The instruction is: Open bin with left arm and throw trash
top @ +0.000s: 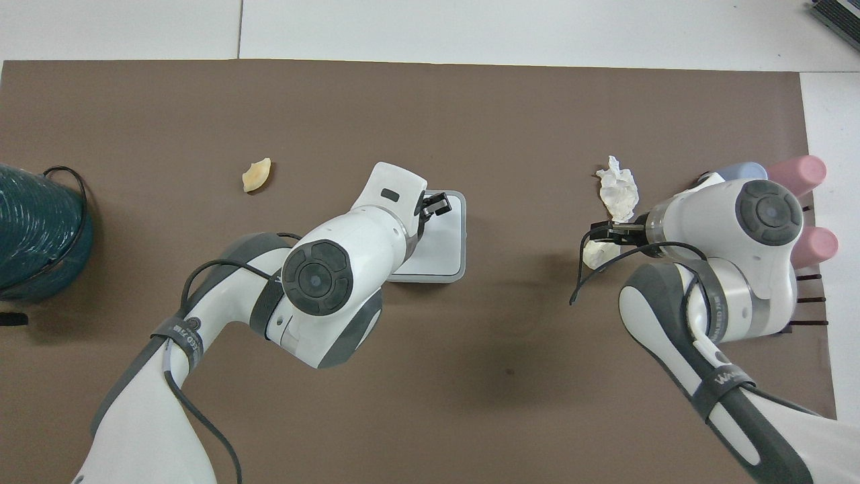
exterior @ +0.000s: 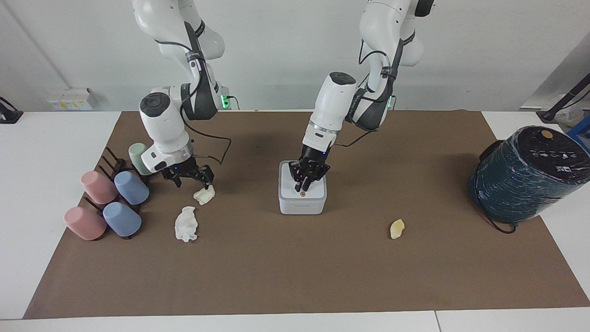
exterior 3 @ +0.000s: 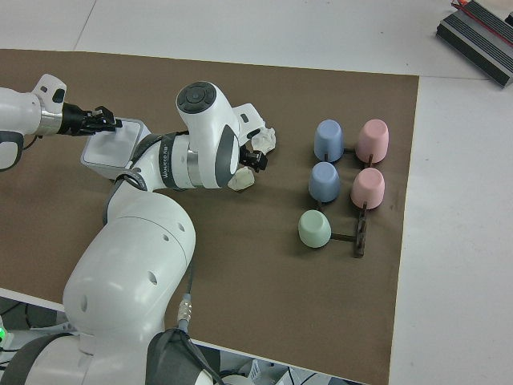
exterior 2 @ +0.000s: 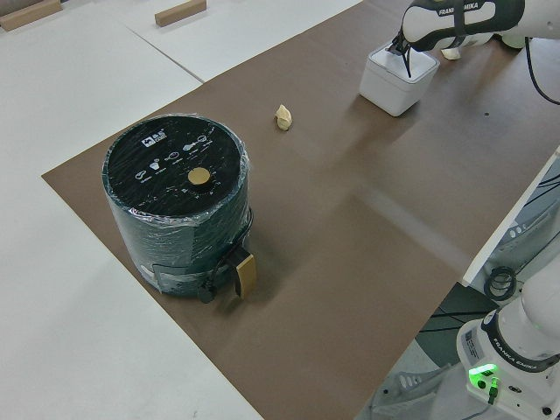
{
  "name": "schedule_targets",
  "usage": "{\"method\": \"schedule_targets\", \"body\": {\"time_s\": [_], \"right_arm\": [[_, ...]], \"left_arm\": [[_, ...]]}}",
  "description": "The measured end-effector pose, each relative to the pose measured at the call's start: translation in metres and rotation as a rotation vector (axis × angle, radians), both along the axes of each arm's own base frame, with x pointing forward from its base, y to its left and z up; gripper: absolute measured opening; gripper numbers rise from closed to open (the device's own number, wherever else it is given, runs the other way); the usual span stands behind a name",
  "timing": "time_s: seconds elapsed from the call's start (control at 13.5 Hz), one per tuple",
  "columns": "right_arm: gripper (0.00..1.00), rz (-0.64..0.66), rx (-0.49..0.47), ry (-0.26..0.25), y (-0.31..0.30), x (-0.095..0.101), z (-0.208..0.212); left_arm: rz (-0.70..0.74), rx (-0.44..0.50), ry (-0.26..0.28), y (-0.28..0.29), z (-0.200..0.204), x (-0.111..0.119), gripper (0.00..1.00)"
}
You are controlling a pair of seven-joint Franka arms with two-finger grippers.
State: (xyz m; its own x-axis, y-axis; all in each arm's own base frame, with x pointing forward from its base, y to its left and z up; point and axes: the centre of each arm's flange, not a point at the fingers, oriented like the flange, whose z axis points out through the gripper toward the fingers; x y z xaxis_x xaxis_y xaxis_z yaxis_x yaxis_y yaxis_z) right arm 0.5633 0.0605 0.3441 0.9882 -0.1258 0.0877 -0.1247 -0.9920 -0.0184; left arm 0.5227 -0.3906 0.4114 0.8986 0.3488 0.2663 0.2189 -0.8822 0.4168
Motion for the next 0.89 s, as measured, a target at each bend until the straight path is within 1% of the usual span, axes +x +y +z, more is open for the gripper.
{"method": "schedule_targets", "body": {"time_s": [0.07,0.22,0.37,0.52,0.59,0.74,0.81,0.89], "right_arm": [[1.0,-0.002,0.003,-0.008,0.001,0.003,-0.01],[1.0,-0.004,0.006,-0.013,0.001,0.005,-0.026],[1.0,-0.003,0.005,0.011,0.004,-0.001,-0.038],[0.8,0.01,0.004,0.025,0.017,-0.008,-0.045],[0.66,0.015,0.004,0.028,0.024,-0.009,-0.046],[0.43,0.018,0.005,0.027,0.029,-0.01,-0.045],[0.33,0.014,0.006,0.022,0.029,-0.01,-0.043],[0.21,0.01,0.007,0.009,0.029,-0.009,-0.038]], "left_arm": [[0.01,0.015,0.018,0.003,0.009,0.007,0.32],[0.048,0.053,0.071,0.02,0.046,0.032,0.31],[0.092,0.076,0.105,0.045,0.087,0.055,0.31],[0.13,0.081,0.112,0.071,0.11,0.072,0.31],[0.143,0.086,0.111,0.086,0.113,0.08,0.3],[0.142,0.111,0.109,0.122,0.108,0.098,0.31],[0.133,0.126,0.108,0.139,0.105,0.106,0.31],[0.113,0.145,0.104,0.156,0.102,0.113,0.31]]}}
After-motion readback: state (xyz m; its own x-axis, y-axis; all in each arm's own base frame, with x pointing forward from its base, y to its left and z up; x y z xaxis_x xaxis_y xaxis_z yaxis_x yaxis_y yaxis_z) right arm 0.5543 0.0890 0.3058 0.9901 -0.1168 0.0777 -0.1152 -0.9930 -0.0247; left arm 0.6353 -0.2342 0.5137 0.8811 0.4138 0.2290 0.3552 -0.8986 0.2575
